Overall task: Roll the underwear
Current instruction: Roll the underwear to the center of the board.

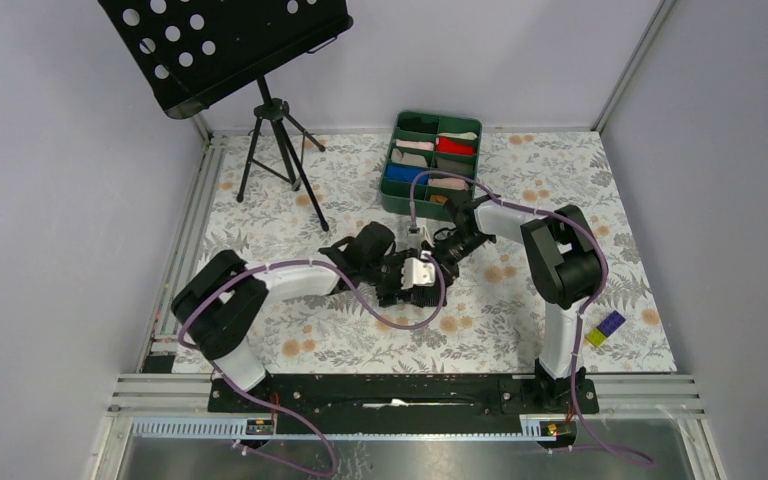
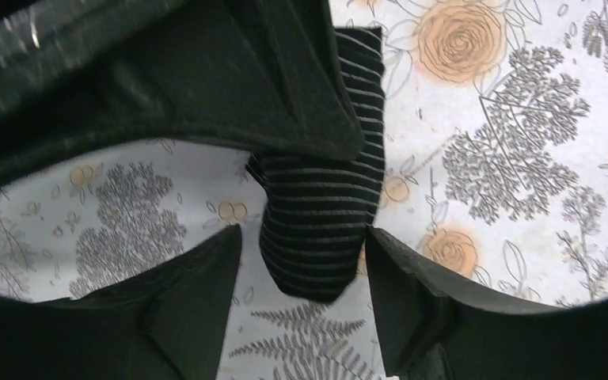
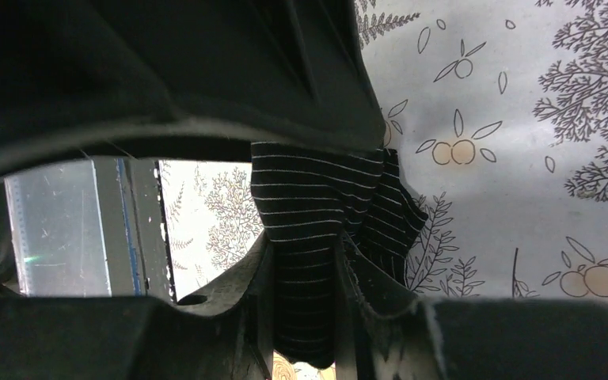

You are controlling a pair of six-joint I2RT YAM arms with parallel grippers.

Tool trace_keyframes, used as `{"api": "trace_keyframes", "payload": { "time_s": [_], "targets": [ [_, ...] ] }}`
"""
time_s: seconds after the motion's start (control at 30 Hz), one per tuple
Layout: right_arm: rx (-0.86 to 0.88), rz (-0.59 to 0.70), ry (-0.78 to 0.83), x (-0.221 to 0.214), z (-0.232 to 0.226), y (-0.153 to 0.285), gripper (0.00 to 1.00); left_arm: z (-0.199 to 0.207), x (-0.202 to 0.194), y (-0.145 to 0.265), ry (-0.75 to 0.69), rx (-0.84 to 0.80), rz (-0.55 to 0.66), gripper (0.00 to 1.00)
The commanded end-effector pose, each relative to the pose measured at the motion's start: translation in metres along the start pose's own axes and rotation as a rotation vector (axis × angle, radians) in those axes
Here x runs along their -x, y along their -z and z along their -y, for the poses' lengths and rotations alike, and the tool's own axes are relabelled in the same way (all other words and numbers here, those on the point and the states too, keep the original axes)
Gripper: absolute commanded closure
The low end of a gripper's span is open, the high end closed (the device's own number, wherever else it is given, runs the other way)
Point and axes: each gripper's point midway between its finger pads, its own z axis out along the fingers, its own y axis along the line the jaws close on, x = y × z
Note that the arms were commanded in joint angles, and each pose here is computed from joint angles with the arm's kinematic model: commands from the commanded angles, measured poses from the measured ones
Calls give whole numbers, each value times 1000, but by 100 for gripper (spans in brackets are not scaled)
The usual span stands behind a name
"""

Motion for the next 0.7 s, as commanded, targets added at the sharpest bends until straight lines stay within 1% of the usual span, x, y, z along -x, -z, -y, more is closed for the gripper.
{"api": "trace_keyframes", "payload": {
  "time_s": [0.0,0.07,0.1,0.13,0.17,0.23,0.3,0.33,0.4,0.5,0.53,0.57,0.67],
  "targets": [
    [-70,-166,-74,-47,12,-6,96,-20,34,-10,-73,7,67,40],
    [-73,-166,-76,-47,12,-6,95,-16,26,-16,-52,-20,38,48],
    [-75,-166,-78,-47,12,-6,95,-15,25,-17,-44,-27,33,56],
    [-77,-164,-76,-46,12,-6,93,-13,23,-18,-36,-36,28,62],
    [-81,-160,-82,-45,12,-5,91,-11,22,-18,-27,-45,23,68],
    [-109,-147,-80,-32,12,3,82,-7,20,-18,-12,-69,8,79],
    [-132,-120,-62,-7,3,26,74,-5,17,-18,4,-89,-18,87],
    [-145,-75,-31,14,0,43,69,-3,15,-16,10,-95,-28,89],
    [-177,1,-48,44,-12,82,58,1,13,-14,21,-107,-41,93],
    [-225,130,-58,77,-27,142,43,5,9,-13,64,-127,-67,97],
    [-252,168,-66,83,-31,159,39,7,8,-14,82,-141,-74,97],
    [-286,213,-77,86,-32,178,39,10,6,-15,104,-159,-82,98],
    [-415,298,-64,85,-40,210,38,21,4,-19,185,-217,-99,99]
  ]
}}
